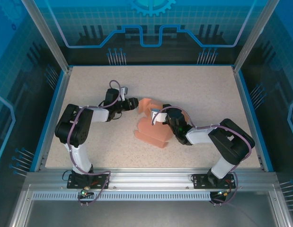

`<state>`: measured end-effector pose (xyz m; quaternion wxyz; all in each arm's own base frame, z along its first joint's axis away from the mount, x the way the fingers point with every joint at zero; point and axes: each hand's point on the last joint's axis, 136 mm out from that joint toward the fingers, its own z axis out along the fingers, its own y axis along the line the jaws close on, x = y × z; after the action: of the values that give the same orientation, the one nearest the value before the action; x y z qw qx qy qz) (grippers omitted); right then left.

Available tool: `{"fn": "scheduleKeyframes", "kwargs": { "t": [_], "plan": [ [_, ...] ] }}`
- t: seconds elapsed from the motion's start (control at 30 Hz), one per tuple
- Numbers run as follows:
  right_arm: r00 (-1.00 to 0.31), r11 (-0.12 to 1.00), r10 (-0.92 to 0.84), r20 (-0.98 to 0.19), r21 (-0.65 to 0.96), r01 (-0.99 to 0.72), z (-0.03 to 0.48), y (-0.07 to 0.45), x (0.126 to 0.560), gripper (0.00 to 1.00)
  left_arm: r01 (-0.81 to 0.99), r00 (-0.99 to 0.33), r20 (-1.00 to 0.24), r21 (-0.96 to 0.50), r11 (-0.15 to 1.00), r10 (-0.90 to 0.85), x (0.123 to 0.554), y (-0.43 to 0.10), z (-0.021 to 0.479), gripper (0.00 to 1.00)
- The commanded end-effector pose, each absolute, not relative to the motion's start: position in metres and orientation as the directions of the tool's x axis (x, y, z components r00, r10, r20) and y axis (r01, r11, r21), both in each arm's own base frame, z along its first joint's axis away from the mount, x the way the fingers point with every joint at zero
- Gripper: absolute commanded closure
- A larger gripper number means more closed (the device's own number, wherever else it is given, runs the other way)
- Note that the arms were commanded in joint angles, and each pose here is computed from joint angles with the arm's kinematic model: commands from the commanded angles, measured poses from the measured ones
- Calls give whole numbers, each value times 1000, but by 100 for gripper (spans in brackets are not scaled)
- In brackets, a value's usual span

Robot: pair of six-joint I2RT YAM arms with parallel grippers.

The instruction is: Fold the paper box

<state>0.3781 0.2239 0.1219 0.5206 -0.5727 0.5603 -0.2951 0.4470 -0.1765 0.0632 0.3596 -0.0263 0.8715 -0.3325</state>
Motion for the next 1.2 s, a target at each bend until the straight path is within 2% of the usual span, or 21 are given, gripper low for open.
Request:
{"fn": "scheduleKeyframes", "kwargs": {
  "t": [0.0, 0.77, 1.17],
  "plan": [
    [193, 198, -944, -267, -928, -316, 130, 223, 378, 99, 245, -747, -612, -619, 746, -262, 438, -188, 66, 36],
    [185, 213, -941, -283, -921, -326, 129, 223, 379, 99, 388, -737, -653, -621, 681, -176, 404, -219, 69, 36],
    [188, 185, -946, -264, -916, -356, 121, 222, 378, 99, 465, -710, -694, -591, 659, -122, 396, -230, 73, 36]
  ]
}}
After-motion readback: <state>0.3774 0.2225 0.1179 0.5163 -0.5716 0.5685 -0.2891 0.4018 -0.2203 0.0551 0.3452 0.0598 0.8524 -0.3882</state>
